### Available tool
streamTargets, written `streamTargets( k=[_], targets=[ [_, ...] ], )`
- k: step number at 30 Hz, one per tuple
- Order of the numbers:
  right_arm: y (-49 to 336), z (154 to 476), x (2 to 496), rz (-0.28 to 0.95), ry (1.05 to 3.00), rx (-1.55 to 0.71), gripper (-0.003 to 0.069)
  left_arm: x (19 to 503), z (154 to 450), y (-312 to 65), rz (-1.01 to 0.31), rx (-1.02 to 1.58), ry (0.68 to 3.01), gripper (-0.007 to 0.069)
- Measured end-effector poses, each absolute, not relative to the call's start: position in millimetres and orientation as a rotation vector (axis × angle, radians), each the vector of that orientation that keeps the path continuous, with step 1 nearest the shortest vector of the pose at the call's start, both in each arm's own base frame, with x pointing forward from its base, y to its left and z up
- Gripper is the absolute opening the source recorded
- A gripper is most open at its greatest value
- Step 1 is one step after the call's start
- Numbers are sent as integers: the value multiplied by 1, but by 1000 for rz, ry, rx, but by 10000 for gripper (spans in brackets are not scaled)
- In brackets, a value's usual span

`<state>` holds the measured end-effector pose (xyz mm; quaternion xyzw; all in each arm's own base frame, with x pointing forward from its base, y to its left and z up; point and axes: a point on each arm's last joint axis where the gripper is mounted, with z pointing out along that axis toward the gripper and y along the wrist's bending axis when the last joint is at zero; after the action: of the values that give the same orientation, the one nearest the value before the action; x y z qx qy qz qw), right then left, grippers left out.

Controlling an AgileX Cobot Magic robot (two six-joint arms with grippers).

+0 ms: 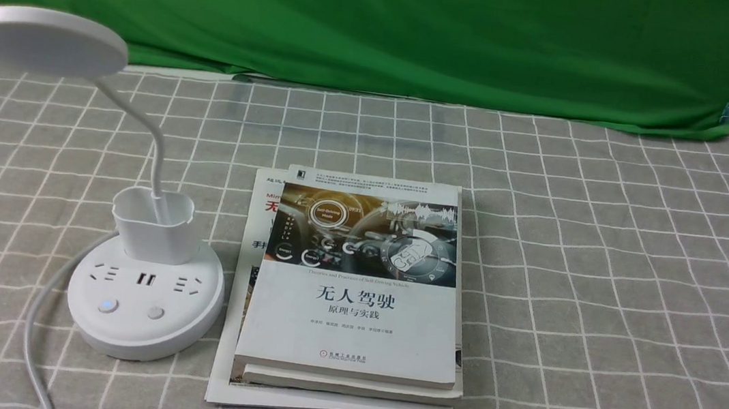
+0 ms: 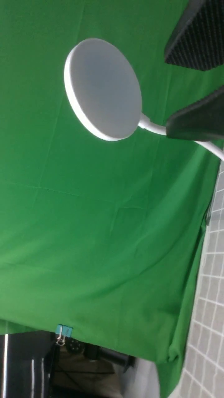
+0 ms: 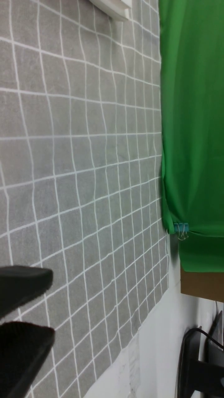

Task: Turn on the desk lamp on the grey coffee tablecloth with your hand.
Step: 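Press the power button on the lamp base to turn the lamp on with the left gripper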

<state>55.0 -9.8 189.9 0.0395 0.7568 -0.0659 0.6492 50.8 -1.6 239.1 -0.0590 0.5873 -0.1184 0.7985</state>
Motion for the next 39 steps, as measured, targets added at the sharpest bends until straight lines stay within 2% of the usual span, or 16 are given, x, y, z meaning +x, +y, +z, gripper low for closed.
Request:
streamTargets(
  k=[5, 7, 8, 12, 16, 21, 28, 30, 33, 34, 36, 39],
  targets=[
    [-10, 190, 55, -150, 1720, 90, 245, 44, 286, -3, -237, -89, 1349, 236],
    [-10, 190, 55, -150, 1720, 90, 245, 45, 292, -4, -230, -84, 1425, 236],
    [-10, 190, 55, -150, 1720, 90, 245, 50, 300, -5, -222, -81, 1569, 236],
    [-10, 190, 55, -150, 1720, 90, 245, 65, 289, -7, -201, -79, 1852, 236],
    [-10, 190, 55, -150, 1720, 90, 245, 79, 280, -8, -156, -49, 1975, 236],
    [-10, 190, 55, -150, 1720, 90, 245, 93, 274, -11, -199, -79, 2063, 236],
    [-10, 190, 55, -150, 1720, 90, 245, 122, 252, -14, -190, -67, 2276, 232],
    [-10, 190, 55, -150, 1720, 90, 245, 132, 246, -17, -200, -47, 2344, 209],
    [-10, 190, 55, -150, 1720, 90, 245, 155, 241, -22, -227, 4, 2436, 123],
    [-10, 190, 55, -150, 1720, 90, 245, 156, 240, -22, -225, 9, 2441, 117],
    [-10, 190, 55, -150, 1720, 90, 245, 175, 236, -24, -221, 51, 2499, 43],
    [-10, 190, 55, -150, 1720, 90, 245, 195, 232, -26, -204, 106, 2542, 13]
  ],
)
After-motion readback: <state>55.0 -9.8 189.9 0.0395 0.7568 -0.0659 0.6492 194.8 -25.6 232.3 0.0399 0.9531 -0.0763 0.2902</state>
